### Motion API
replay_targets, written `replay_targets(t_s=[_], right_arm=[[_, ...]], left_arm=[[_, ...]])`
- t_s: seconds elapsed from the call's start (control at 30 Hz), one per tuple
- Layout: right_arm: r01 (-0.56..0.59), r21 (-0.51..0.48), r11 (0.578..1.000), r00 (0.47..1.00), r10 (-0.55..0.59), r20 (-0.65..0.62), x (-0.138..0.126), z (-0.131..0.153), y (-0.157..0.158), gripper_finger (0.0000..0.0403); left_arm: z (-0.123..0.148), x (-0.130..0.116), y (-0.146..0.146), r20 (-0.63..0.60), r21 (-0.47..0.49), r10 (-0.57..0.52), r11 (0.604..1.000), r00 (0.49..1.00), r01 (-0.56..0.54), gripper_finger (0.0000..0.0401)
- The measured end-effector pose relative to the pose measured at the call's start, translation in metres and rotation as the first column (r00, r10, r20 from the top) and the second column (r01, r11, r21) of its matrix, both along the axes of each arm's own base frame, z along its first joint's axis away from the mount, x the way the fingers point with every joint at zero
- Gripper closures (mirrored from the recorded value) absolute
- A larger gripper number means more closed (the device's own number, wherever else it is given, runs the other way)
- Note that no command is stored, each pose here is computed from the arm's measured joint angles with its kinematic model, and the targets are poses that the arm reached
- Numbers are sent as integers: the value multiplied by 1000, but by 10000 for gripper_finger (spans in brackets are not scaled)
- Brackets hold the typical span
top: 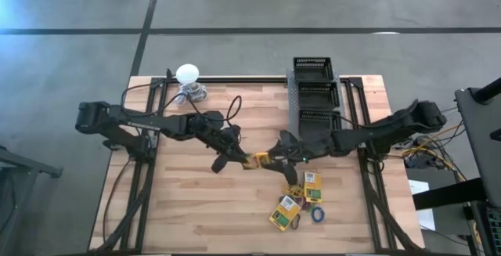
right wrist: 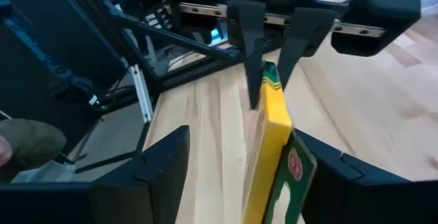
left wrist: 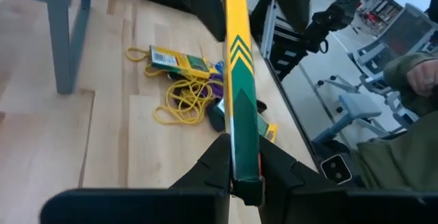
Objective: Pick & Place Office Desk Supplies
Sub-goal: Put the crayon box into the top black bin on the shelf
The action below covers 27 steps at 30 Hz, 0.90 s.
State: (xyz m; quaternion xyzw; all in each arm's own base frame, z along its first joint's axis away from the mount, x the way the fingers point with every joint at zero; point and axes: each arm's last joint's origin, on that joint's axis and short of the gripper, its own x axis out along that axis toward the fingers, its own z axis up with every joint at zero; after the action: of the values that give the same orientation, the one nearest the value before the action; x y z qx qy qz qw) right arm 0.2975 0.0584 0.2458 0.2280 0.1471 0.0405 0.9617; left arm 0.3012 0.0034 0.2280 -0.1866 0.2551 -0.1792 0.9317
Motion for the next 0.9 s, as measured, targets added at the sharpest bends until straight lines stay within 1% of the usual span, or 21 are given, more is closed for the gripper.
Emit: replay_targets(t_s=[0.1, 0.27, 0.37, 0.43, 0.57, 0.67, 0.73, 0.8, 0.9], right_arm=[[5, -5, 1000, 1000, -5, -2, 2, 0, -1, 223], [12, -11, 1000, 1000, -12, 0, 2, 1, -2, 299], [16, -23, 1000, 1000, -16, -9, 1, 0, -2, 350], [19, -41, 999, 1000, -20, -22, 1, -1, -2, 376], [31, -42, 999, 999, -33, -42, 0, -3, -2, 379], [23, -18, 1000, 999, -24, -35, -4, 3, -3, 379], [17, -10, 1000, 999, -17, -35, -7, 12, -2, 379], [15, -13, 1000, 998, -15, -61, -11, 23, -2, 379], [7, -24, 1000, 996, -9, -87, -16, 41, -1, 379]], left_arm=[[3, 4, 1, 11, 3, 5, 1000, 1000, -5, 358], [6, 5, 1, 20, 4, 5, 1000, 1000, -5, 354], [6, 5, 1, 42, 46, -11, 999, 999, 9, 347], [6, 5, 1, 59, 79, -28, 997, 998, 24, 336], [10, 6, 4, 108, 127, -44, 991, 993, 30, 294], [21, 8, 5, 145, 151, -52, 988, 988, 30, 255], [33, 6, 5, 157, 167, -60, 985, 986, 34, 229], [46, 3, 4, 158, 195, -74, 980, 985, 42, 208], [60, -4, 3, 156, 281, -68, 960, 985, 21, 188]])
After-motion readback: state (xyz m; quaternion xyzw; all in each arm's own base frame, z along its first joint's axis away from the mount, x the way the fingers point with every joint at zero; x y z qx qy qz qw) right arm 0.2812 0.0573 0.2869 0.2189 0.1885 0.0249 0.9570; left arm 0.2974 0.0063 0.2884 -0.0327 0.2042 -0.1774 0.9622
